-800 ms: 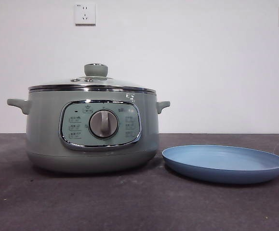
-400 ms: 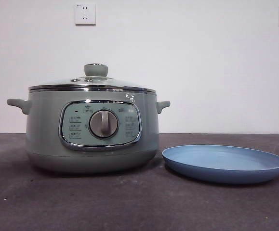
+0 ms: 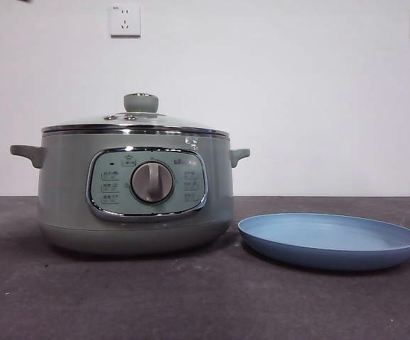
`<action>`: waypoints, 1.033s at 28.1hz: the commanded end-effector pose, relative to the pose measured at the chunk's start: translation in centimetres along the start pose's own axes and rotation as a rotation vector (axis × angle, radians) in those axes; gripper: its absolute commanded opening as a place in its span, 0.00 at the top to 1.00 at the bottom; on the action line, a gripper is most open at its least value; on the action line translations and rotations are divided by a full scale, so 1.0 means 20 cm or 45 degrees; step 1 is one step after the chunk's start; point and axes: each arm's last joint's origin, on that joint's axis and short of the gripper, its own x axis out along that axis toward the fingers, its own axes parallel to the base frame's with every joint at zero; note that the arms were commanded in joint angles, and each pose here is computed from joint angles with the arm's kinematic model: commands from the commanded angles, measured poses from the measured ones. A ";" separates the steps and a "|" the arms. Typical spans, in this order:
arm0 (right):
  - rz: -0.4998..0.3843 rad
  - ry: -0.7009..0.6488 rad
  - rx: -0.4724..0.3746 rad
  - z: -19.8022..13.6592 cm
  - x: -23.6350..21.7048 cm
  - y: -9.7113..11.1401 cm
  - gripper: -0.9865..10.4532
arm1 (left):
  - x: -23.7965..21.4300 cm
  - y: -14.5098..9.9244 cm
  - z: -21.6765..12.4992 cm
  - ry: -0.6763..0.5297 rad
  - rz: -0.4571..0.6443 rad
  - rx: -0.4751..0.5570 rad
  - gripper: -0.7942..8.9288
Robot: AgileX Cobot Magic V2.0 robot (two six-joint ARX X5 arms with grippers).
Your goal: Take the potato out from the steamer,put the potato on the plate,close the lid
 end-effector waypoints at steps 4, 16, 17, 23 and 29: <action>0.003 -0.002 0.000 0.00 0.00 0.00 0.31 | 0.24 0.06 0.09 0.047 0.012 0.092 0.27; 0.002 -0.001 0.000 0.00 0.00 0.00 0.32 | 0.71 0.19 0.08 0.145 0.080 0.172 0.27; 0.002 -0.001 0.000 0.00 0.00 0.00 0.32 | 0.74 0.20 0.07 0.142 0.079 0.175 0.27; 0.002 0.000 0.001 0.00 0.00 0.00 0.32 | 0.87 0.23 0.03 0.165 0.092 0.181 0.27; -0.001 -0.001 -0.001 0.00 0.00 0.00 0.32 | 0.90 0.20 0.03 0.171 0.103 0.197 0.49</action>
